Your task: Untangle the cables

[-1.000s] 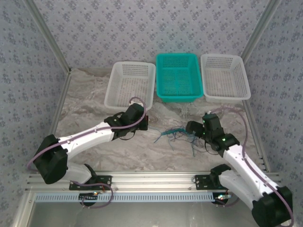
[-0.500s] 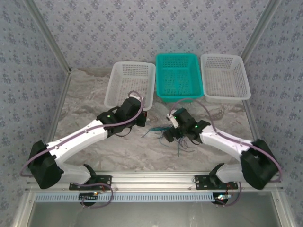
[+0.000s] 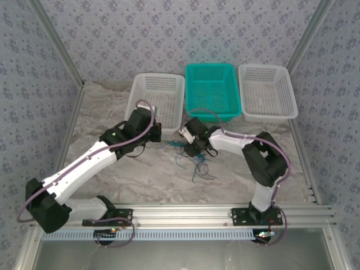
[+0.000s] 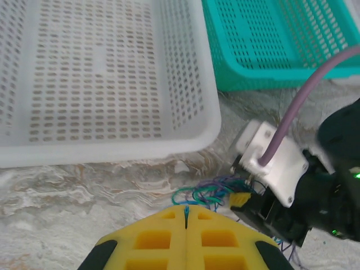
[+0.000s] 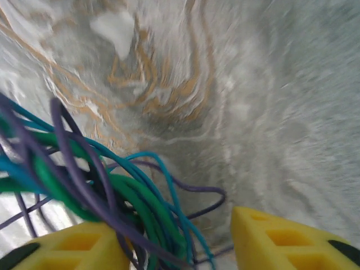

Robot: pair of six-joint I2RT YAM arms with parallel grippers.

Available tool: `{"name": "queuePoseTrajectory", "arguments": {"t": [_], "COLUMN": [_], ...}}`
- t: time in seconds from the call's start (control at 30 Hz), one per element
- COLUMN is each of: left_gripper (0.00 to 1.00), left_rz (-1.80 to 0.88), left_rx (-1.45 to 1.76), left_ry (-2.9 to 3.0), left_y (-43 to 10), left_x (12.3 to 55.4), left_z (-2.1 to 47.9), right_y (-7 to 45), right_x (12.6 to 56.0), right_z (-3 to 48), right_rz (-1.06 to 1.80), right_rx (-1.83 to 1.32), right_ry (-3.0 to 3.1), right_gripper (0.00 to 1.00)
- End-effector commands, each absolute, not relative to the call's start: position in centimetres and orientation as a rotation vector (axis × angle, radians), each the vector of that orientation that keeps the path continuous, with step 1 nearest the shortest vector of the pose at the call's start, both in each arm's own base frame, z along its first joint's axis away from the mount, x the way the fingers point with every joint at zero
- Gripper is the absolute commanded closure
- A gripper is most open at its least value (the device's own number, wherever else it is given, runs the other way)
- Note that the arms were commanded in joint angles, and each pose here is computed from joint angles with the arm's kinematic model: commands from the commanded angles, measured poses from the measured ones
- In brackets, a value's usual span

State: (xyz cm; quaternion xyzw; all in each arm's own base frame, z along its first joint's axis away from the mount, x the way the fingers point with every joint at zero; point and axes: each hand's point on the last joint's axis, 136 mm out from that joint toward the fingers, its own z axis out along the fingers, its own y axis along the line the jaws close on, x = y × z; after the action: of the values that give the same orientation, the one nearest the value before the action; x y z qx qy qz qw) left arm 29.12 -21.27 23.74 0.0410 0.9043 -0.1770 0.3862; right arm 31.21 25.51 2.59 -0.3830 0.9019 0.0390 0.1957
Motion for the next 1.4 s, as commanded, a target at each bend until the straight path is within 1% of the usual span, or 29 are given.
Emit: {"name": "queuePoseTrajectory", "arguments": {"t": [0.0, 0.1, 0.2, 0.3, 0.43, 0.53, 0.63, 0.73, 0.8, 0.87, 0.9, 0.97, 1.0, 1.03, 1.07, 1.13, 1.2, 1.27, 1.37], "left_gripper": [1.0, 1.0, 1.0, 1.0, 1.0, 1.0, 1.0, 1.0, 1.0, 1.0, 0.98, 0.87, 0.81, 0.74, 0.7, 0.63, 0.57, 0.5, 0.4], "left_rz": [-0.444, -0.431, -0.414, -0.379, -0.303, -0.306, -0.355, -0.386, -0.448, -0.634, -0.738, -0.946, -1.008, -1.053, -1.087, -1.136, -1.199, -1.279, -1.388], "left_rx": [0.027, -0.026, -0.106, -0.202, -0.333, -0.417, -0.44, -0.451, -0.451, -0.355, -0.292, -0.229, -0.233, -0.244, -0.236, -0.215, -0.218, -0.278, -0.467], "left_ry": [2.242, 2.232, 2.216, 2.21, 2.192, 2.155, 2.126, 2.113, 2.107, 2.076, 2.062, 2.031, 2.035, 2.053, 2.075, 2.119, 2.16, 2.188, 2.23], "left_y": [-19.1, -17.3, -14.9, -12.1, -7.9, -5.9, -5.6, -5.9, -6.6, -9.5, -11.1, -14.3, -15.3, -16.3, -17.6, -20.0, -22.6, -24.4, -26.1], "left_x": [29.3, 29.2, 29.3, 29.2, 29.2, 29.2, 29.3, 29.4, 29.5, 29.9, 29.9, 29.7, 29.6, 29.4, 29.1, 28.4, 27.8, 27.7, 28.5], "left_z": [26.6, 27.5, 28.5, 29.2, 30.1, 31.0, 32.1, 32.6, 32.6, 33.3, 33.6, 33.4, 32.9, 32.1, 31.2, 29.8, 28.9, 28.2, 26.6], "right_y": [23.4, 22.4, 20.8, 18.3, 15.2, 12.6, 10.9, 10.4, 10.8, 12.0, 12.7, 13.9, 14.1, 14.3, 14.6, 15.7, 17.3, 18.6, 19.8], "right_x": [29.2, 29.2, 28.9, 28.6, 28.3, 28.1, 27.8, 27.5, 27.2, 26.9, 26.9, 26.5, 26.5, 26.4, 26.3, 26.2, 25.7, 25.0, 23.9], "right_z": [1.2, 1.9, 2.8, 3.6, 4.1, 3.9, 3.7, 3.7, 3.7, 4.3, 4.8, 6.4, 7.1, 8.0, 8.9, 10.6, 12.5, 13.8, 15.3], "right_rz": [0.006, -0.034, -0.088, -0.164, -0.177, -0.177, -0.16, -0.149, -0.104, -0.017, 0.035, 0.152, 0.189, 0.223, 0.26, 0.351, 0.471, 0.542, 0.609], "right_rx": [-1.073, -0.986, -0.864, -0.661, -0.38, -0.203, -0.096, -0.081, -0.096, -0.132, -0.144, -0.144, -0.129, -0.112, -0.113, -0.154, -0.264, -0.389, -0.522], "right_ry": [2.656, 2.673, 2.69, 2.708, 2.738, 2.764, 2.767, 2.763, 2.76, 2.724, 2.702, 2.66, 2.642, 2.623, 2.603, 2.552, 2.48, 2.418, 2.342], "right_gripper": [0.65, 0.89, 0.96, 0.95, 0.92, 0.89, 0.88, 0.87, 0.9, 0.94, 0.94, 0.95, 0.95, 0.95, 0.94, 0.95, 0.95, 0.95, 0.95]}}
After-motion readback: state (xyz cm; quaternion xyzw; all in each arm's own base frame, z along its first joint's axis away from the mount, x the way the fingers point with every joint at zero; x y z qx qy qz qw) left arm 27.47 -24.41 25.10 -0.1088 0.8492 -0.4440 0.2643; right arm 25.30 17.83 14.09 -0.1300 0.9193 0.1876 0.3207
